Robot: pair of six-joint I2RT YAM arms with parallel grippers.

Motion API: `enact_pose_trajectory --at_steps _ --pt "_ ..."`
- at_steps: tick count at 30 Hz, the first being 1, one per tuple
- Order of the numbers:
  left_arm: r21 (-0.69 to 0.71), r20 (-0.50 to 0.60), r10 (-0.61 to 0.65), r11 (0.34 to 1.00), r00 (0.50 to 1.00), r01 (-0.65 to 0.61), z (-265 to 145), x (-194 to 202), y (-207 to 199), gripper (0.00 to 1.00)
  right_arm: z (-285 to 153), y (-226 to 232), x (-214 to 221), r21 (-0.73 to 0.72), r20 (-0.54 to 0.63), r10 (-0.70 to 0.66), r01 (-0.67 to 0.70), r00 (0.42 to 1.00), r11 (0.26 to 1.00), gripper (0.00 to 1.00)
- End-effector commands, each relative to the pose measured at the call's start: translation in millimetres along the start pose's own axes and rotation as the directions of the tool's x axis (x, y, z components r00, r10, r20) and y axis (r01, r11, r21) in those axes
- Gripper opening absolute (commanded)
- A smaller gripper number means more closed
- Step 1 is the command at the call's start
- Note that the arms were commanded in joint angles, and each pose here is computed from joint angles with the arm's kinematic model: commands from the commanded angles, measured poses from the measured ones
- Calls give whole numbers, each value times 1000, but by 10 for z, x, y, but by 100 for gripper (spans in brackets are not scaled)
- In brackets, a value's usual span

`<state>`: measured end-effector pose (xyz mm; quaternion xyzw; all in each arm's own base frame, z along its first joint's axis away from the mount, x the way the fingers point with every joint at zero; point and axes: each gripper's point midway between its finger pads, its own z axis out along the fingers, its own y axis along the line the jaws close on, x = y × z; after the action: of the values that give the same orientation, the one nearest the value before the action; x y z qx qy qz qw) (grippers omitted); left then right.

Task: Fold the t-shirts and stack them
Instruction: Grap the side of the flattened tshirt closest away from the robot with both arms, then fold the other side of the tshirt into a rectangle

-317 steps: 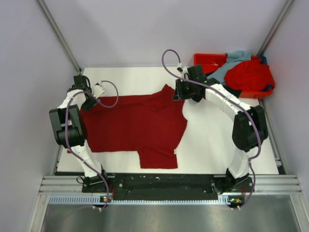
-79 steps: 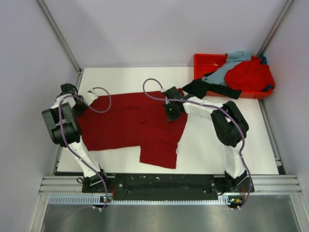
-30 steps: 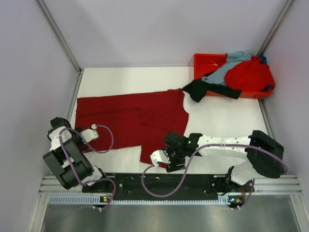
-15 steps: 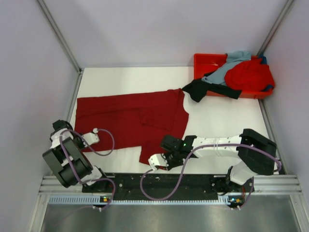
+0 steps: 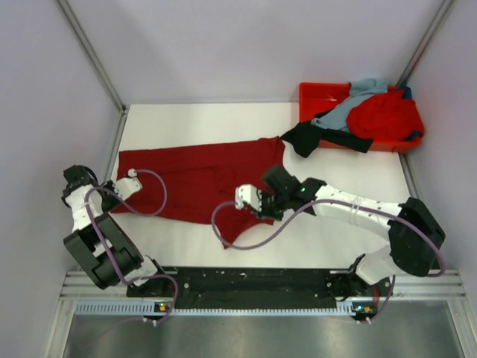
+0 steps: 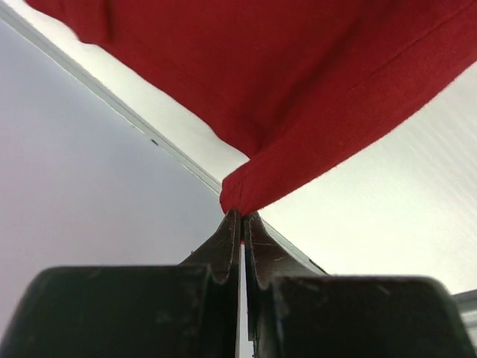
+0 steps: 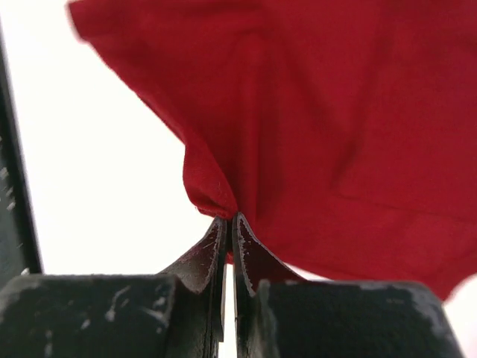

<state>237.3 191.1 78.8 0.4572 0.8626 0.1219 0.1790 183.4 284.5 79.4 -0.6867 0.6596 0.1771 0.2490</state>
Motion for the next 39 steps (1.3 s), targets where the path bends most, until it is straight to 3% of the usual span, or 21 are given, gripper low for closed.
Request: enact_pose_trajectory --at_steps 1,8,15,19,23,36,37,39 --pt "-1 103 -87 996 991 87 -40 -194 200 0 -405 -744 -521 175 222 29 -69 975 982 0" --pt "22 131 -140 990 981 138 104 -413 506 0 -563 -1769 -636 325 324 -21 -90 946 941 0" --pt "28 81 -233 972 969 231 365 -406 863 0 -502 -2507 -560 384 308 -84 -43 948 923 0" --pt "52 44 -211 977 976 209 501 -437 842 0 -436 -2813 -522 409 288 -86 -41 954 912 0" --pt "46 14 -186 982 982 185 595 -475 844 0 -425 -2981 -425 416 278 -66 -59 958 907 0" --pt "-32 -97 -273 962 957 271 824 -319 1039 0 -252 -2997 -145 394 242 34 -130 970 910 0" --pt "-36 -96 -277 961 956 275 830 -331 1044 5 -241 -3005 -126 394 241 42 -137 970 909 0" --pt "-62 -87 -284 958 955 280 844 -392 1097 35 -188 -3022 -104 383 247 68 -162 967 909 0"
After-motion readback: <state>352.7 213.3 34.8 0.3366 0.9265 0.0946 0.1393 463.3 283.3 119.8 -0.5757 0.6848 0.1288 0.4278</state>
